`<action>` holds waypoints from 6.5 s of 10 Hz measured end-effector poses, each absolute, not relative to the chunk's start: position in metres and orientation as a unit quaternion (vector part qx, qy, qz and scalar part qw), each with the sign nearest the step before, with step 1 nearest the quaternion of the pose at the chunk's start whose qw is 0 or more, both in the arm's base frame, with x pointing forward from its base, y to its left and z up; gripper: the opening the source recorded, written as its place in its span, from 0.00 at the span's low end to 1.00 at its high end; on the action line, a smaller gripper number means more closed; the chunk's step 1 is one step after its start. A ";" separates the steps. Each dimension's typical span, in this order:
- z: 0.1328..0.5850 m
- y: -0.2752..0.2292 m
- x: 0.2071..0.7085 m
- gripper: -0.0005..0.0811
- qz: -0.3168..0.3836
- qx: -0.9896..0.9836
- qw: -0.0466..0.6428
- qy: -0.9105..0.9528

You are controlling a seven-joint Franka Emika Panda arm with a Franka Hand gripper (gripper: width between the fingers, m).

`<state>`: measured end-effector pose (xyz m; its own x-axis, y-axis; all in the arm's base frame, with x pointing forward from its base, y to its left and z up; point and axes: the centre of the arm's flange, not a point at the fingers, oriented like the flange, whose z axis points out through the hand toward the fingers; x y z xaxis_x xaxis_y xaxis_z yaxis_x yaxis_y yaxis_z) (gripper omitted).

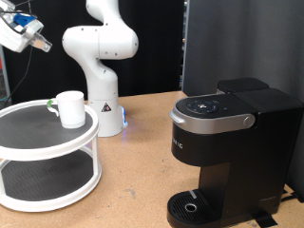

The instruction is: Make a cup of coffee with the keurig machine

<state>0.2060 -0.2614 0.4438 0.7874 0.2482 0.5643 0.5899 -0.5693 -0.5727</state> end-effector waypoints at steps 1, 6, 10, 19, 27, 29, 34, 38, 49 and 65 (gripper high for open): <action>0.439 -0.262 0.208 0.01 -0.214 -0.862 0.391 -0.241; 0.420 -0.270 0.218 0.01 -0.220 -0.871 0.365 -0.245; 0.405 -0.266 0.226 0.01 -0.217 -0.875 0.355 -0.249; 0.364 -0.251 0.221 0.01 -0.204 -0.874 0.350 -0.268; 0.346 -0.254 0.219 0.93 -0.203 -0.891 0.313 -0.260; 0.339 -0.251 0.218 0.98 -0.204 -0.894 0.308 -0.255; 0.312 -0.238 0.216 0.99 -0.215 -0.904 0.297 -0.221; 0.305 -0.238 0.209 0.99 -0.222 -0.901 0.304 -0.215; 0.304 -0.244 0.205 0.26 -0.245 -0.901 0.300 -0.197; 0.359 -0.192 0.258 0.09 -0.295 -0.876 0.357 -0.137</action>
<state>0.2582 -0.1923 0.3593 0.7886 0.0299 0.6142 0.4509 -0.7074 -0.5444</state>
